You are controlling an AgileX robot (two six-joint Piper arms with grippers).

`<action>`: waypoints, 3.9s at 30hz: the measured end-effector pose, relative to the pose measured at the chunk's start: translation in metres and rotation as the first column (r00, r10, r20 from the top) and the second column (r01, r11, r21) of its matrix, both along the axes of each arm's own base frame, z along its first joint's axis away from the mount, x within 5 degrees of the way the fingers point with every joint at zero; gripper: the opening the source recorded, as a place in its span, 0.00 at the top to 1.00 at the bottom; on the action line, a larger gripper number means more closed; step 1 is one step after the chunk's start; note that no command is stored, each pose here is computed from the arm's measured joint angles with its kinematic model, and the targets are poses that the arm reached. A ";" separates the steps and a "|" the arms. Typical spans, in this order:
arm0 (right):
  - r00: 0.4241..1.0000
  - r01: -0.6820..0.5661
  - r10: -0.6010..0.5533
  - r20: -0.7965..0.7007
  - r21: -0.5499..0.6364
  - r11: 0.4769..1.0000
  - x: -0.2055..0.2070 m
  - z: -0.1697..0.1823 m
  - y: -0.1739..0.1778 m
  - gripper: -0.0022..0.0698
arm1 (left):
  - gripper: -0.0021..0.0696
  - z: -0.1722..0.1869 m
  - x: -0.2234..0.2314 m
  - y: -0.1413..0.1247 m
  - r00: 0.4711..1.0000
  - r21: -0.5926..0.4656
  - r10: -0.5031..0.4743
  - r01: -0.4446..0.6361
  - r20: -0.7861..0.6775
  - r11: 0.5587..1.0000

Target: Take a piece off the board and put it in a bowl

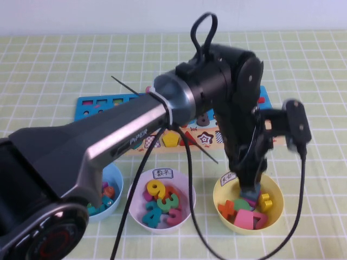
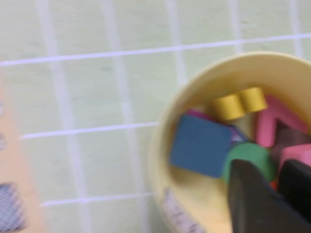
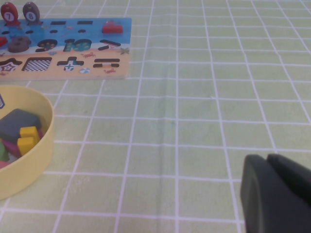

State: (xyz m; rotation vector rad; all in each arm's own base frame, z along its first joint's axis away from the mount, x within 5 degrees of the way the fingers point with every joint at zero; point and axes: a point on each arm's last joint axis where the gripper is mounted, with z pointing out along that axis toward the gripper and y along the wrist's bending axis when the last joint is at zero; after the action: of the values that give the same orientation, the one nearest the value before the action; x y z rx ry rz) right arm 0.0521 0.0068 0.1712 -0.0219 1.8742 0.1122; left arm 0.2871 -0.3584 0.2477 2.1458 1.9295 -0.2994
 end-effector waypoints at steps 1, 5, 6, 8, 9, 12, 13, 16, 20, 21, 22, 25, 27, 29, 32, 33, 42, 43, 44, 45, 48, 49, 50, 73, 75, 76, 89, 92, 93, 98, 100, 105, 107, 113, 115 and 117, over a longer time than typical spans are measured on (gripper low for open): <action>1.000 0.000 0.000 0.000 0.000 1.000 0.000 0.000 0.000 0.99 | 0.85 0.008 0.003 0.000 0.999 -0.006 0.024 -0.024 0.029 1.000; 1.000 0.000 0.000 0.000 0.000 1.000 0.000 0.000 0.000 0.99 | 0.95 0.044 0.007 0.008 0.985 -0.038 0.108 -0.104 0.137 0.994; 1.000 0.000 0.000 0.000 0.000 1.000 0.000 0.000 0.000 0.99 | 0.96 0.053 0.006 0.011 0.980 -0.045 0.121 -0.116 0.156 0.992; 1.000 0.000 0.000 0.000 0.000 1.000 0.000 0.000 0.000 0.99 | 0.97 0.074 0.002 0.021 0.967 -0.064 0.160 -0.150 0.199 0.987; 1.000 0.000 0.000 0.000 0.000 1.000 0.000 0.000 0.000 0.99 | 0.97 0.083 0.000 0.025 0.960 -0.075 0.180 -0.167 0.214 0.983; 1.000 0.000 0.000 0.000 0.000 1.000 0.000 0.000 0.000 0.99 | 0.97 0.112 -0.008 0.044 0.938 -0.116 0.236 -0.213 0.253 0.970; 1.000 0.000 0.000 0.000 0.000 1.000 0.000 0.000 0.000 0.99 | 0.97 0.118 -0.011 0.052 0.934 -0.123 0.254 -0.229 0.251 0.966; 1.000 0.000 0.000 0.000 0.000 1.000 0.000 0.000 0.000 0.99 | 0.97 0.125 -0.018 0.076 0.916 -0.155 0.319 -0.288 0.244 0.945; 1.000 0.000 0.000 0.000 0.000 1.000 0.000 0.000 0.000 0.99 | 0.97 0.131 -0.029 0.105 0.868 -0.272 0.400 -0.326 0.292 0.905; 1.000 0.000 0.000 0.000 0.000 1.000 0.000 0.000 0.000 0.99 | 0.97 0.137 -0.034 0.113 0.853 -0.324 0.425 -0.327 0.302 0.888; 1.000 0.000 0.000 0.000 0.000 1.000 0.000 0.000 0.000 0.99 | 0.97 0.145 -0.042 0.120 0.839 -0.377 0.445 -0.321 0.313 0.869; 1.000 0.000 0.000 0.000 0.000 1.000 0.000 0.000 0.000 0.99 | 0.97 0.168 -0.066 0.144 0.807 -0.491 0.488 -0.293 0.333 0.820; 1.000 0.000 0.000 0.000 0.000 1.000 0.000 0.000 0.000 0.99 | 0.97 0.177 -0.082 0.160 0.795 -0.527 0.506 -0.287 0.335 0.800; 1.000 0.000 0.000 0.000 0.000 1.000 0.000 0.000 0.000 0.99 | 0.97 0.178 -0.097 0.175 0.790 -0.541 0.514 -0.285 0.336 0.791; 1.000 0.000 0.000 0.000 0.000 1.000 0.000 0.000 0.000 0.99 | 0.97 0.166 -0.115 0.193 0.789 -0.542 0.527 -0.306 0.316 0.783; 1.000 0.000 0.000 0.000 0.000 1.000 0.000 0.000 0.000 0.99 | 0.97 0.165 -0.121 0.199 0.786 -0.551 0.536 -0.312 0.308 0.774; 1.000 0.000 0.000 0.000 0.000 1.000 0.000 0.000 0.000 0.99 | 0.97 0.148 -0.166 0.244 0.762 -0.620 0.588 -0.329 0.271 0.712; 1.000 0.000 0.000 0.000 0.000 1.000 0.000 0.000 0.000 0.99 | 0.97 0.146 -0.169 0.246 0.760 -0.625 0.595 -0.337 0.261 0.704; 1.000 0.000 0.000 0.000 0.000 1.000 0.000 0.000 0.000 0.99 | 0.97 0.144 -0.170 0.247 0.760 -0.622 0.599 -0.346 0.253 0.702; 1.000 0.000 0.000 0.000 0.000 1.000 0.000 0.000 0.000 0.99 | 0.97 0.142 -0.171 0.249 0.761 -0.613 0.600 -0.357 0.247 0.705; 1.000 0.000 0.000 0.000 0.000 1.000 0.000 0.000 0.000 0.99 | 0.97 0.133 -0.173 0.251 0.770 -0.564 0.594 -0.391 0.233 0.727; 1.000 0.000 0.000 0.000 0.000 1.000 0.000 0.000 0.000 0.99 | 0.97 0.132 -0.174 0.251 0.771 -0.555 0.593 -0.396 0.232 0.732; 1.000 0.000 0.000 0.000 0.000 1.000 0.000 0.000 0.000 0.99 | 0.97 0.129 -0.174 0.252 0.772 -0.534 0.591 -0.406 0.234 0.742; 1.000 0.000 0.000 0.000 0.001 1.000 0.000 0.000 0.000 0.99 | 0.98 0.087 -0.156 0.250 0.691 -0.577 0.623 -0.357 0.366 0.735; 1.000 0.000 0.000 0.000 0.001 1.000 0.000 0.000 0.000 0.99 | 0.98 0.066 -0.155 0.252 0.670 -0.641 0.645 -0.320 0.367 0.698; 1.000 0.000 0.000 0.000 0.001 1.000 0.000 0.000 0.000 0.99 | 0.98 0.057 -0.156 0.254 0.665 -0.668 0.656 -0.309 0.357 0.676; 1.000 0.000 0.000 0.000 0.001 1.000 0.000 0.000 0.000 0.99 | 0.98 -0.039 -0.197 0.305 0.534 -0.898 0.835 -0.291 0.133 0.329; 1.000 0.000 0.000 0.000 0.001 1.000 0.000 0.000 0.000 0.99 | 0.98 -0.041 -0.204 0.313 0.488 -0.914 0.855 -0.242 0.177 0.327; 1.000 0.000 0.000 0.000 0.001 1.000 0.000 0.000 0.000 0.99 | 0.98 -0.040 -0.206 0.316 0.467 -0.919 0.862 -0.219 0.195 0.327; 1.000 0.000 0.000 0.000 0.001 1.000 0.000 0.000 0.000 0.99 | 0.98 -0.034 -0.214 0.330 0.343 -0.935 0.905 -0.155 0.252 0.319; 1.000 0.000 0.000 0.000 0.001 1.000 0.000 0.000 0.000 0.99 | 0.98 -0.034 -0.217 0.335 0.297 -0.935 0.920 -0.165 0.256 0.314; 1.000 0.000 0.000 0.000 0.001 1.000 0.000 0.000 0.000 0.99 | 0.98 -0.033 -0.225 0.344 0.192 -0.944 0.947 -0.160 0.258 0.289; 1.000 0.000 0.000 0.000 0.001 1.000 0.000 0.000 0.000 0.99 | 0.98 -0.032 -0.226 0.346 0.166 -0.947 0.952 -0.151 0.257 0.282; 1.000 0.000 0.000 0.000 0.001 1.000 0.000 0.000 0.000 0.99 | 0.98 -0.038 -0.230 0.349 0.130 -0.946 0.959 -0.175 0.253 0.274; 1.000 0.000 0.000 0.000 0.001 1.000 0.000 0.000 0.000 0.99 | 0.98 -0.043 -0.231 0.350 0.137 -0.938 0.960 -0.221 0.243 0.269; 1.000 0.000 0.000 0.000 0.001 1.000 0.000 0.000 0.000 0.99 | 0.98 -0.049 -0.230 0.351 0.146 -0.924 0.962 -0.278 0.229 0.262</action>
State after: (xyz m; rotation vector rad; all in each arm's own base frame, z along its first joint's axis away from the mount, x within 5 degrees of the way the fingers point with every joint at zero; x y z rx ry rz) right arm 0.0521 0.0068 0.1713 -0.0214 1.8742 0.1131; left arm 0.0567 -0.0079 0.1991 0.3747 1.5287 0.1545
